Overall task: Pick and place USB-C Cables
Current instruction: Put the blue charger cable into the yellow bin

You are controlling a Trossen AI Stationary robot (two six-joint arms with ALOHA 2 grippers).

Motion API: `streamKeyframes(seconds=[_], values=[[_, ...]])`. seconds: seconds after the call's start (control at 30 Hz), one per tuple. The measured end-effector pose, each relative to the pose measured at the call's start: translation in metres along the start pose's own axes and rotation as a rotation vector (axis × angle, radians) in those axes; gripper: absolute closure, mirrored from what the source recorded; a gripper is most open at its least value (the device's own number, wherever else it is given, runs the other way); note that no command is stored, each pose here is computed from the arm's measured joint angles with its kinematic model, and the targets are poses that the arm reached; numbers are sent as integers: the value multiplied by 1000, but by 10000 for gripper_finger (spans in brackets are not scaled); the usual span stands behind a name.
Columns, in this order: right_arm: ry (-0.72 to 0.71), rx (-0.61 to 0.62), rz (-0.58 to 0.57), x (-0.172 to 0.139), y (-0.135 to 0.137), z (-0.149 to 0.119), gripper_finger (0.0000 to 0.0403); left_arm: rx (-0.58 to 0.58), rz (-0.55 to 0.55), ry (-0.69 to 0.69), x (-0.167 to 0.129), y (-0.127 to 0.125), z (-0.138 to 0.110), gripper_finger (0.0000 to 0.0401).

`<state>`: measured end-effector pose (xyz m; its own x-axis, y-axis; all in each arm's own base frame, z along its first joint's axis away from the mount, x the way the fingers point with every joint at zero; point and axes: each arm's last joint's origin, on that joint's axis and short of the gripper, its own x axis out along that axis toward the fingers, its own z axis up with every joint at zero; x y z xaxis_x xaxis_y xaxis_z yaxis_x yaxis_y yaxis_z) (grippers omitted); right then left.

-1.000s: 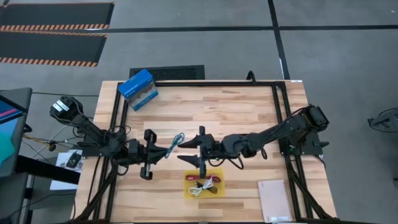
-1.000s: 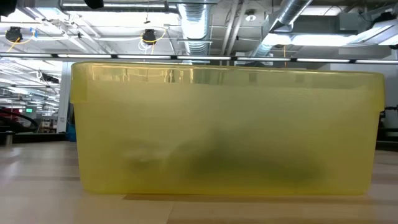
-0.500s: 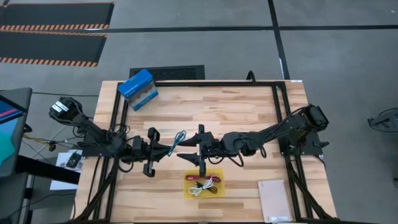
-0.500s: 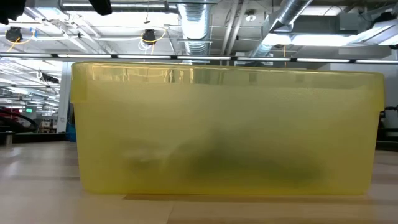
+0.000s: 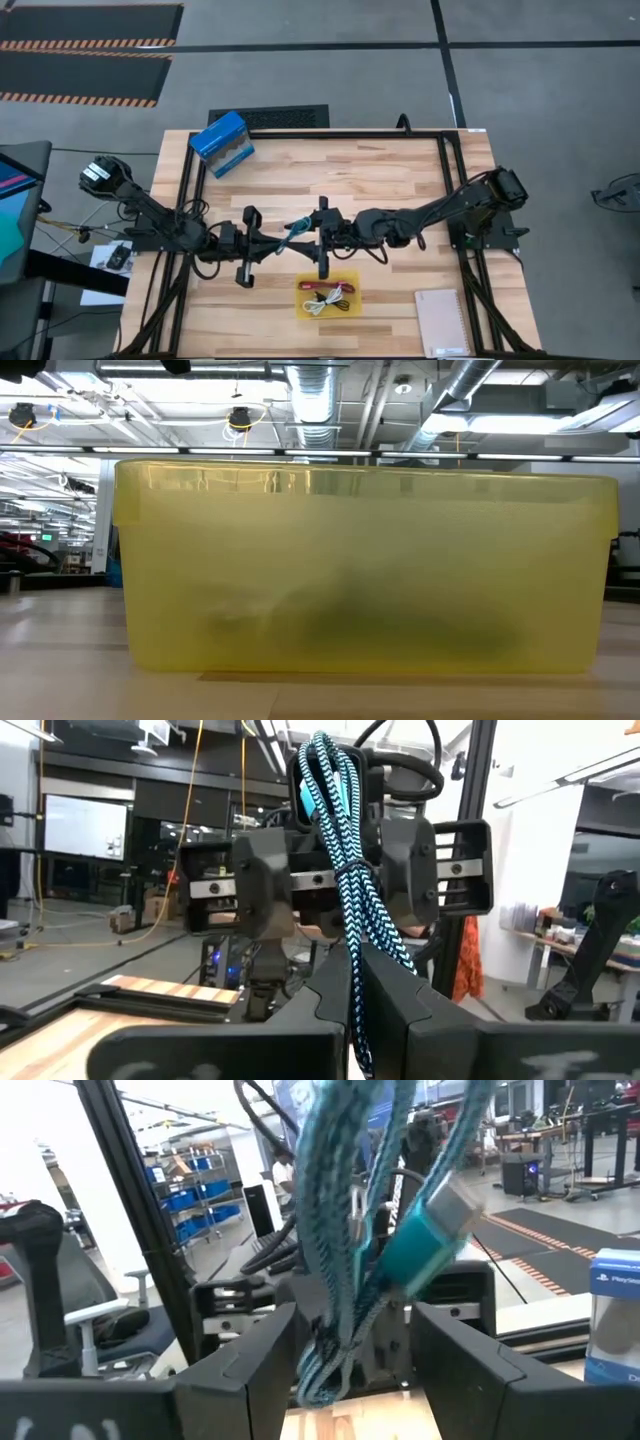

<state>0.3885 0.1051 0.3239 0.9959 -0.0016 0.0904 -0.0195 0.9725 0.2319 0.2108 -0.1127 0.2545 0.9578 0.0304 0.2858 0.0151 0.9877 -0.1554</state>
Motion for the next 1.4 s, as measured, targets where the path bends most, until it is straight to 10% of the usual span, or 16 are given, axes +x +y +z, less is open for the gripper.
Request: streamKeyframes(seconds=[0.47, 0.73, 1.17, 1.4], values=[[28, -14, -10, 0, -2, -2, 382, -9, 13, 15, 0, 1, -2, 401], [60, -22, -49, 0, -5, -6, 390, -41, 107, 73, 0, 4, -9, 376], [188, -48, -103, -6, 4, -22, 390, -130, 118, 201, -2, 5, -23, 199], [382, -46, -147, -16, 11, -43, 390, -197, 108, 239, -4, 4, -27, 185]])
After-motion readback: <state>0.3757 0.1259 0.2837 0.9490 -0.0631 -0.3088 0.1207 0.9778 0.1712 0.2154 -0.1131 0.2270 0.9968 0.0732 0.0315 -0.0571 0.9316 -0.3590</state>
